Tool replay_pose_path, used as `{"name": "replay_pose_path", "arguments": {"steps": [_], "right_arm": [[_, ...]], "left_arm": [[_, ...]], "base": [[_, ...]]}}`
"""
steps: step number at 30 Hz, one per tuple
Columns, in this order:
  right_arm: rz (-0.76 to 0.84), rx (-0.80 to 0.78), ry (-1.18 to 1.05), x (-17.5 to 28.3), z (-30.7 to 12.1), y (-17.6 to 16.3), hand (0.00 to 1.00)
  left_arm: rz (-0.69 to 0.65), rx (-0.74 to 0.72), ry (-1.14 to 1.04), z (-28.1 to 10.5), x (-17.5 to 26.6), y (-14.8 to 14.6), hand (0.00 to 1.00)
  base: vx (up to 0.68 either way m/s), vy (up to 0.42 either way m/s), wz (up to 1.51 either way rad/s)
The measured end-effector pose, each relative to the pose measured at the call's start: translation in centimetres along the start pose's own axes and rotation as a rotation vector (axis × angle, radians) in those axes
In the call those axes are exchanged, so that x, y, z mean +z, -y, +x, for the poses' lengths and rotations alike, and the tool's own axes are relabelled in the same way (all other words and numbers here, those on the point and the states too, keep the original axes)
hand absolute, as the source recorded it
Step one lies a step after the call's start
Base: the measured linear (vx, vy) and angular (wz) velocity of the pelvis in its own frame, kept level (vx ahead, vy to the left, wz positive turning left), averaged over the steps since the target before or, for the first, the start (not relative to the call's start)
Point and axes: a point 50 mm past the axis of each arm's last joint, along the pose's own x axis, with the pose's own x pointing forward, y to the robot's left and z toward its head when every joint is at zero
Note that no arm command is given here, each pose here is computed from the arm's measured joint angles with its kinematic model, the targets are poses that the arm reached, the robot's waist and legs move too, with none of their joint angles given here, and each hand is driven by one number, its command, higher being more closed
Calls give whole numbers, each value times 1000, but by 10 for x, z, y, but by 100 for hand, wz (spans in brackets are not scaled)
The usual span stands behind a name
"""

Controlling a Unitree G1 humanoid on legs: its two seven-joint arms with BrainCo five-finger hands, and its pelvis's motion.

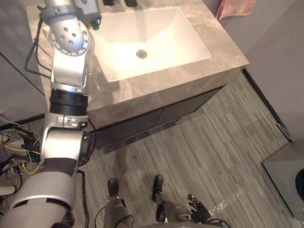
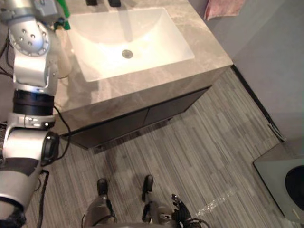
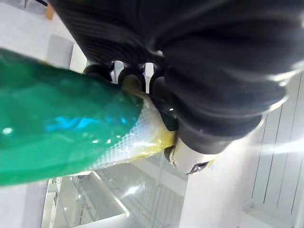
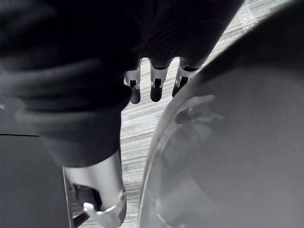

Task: Organize washtable

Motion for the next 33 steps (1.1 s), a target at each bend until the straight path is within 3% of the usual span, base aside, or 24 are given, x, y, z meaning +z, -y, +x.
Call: {"name": "replay_pose_path", "arguments": {"steps": [13, 24, 33], "right_arm": [[22, -2, 40, 9, 1, 0, 0], [95, -10, -45, -12, 1, 4, 0], [146, -18, -71, -17, 4, 6, 0]], "left_arm": [[9, 131, -32, -1, -7, -28, 100], [214, 251, -249, -83, -59, -109, 100], [374, 353, -408, -112, -82, -165, 100]], "base": [[51, 40, 0], [28, 5, 0], [-2, 66, -9]]}}
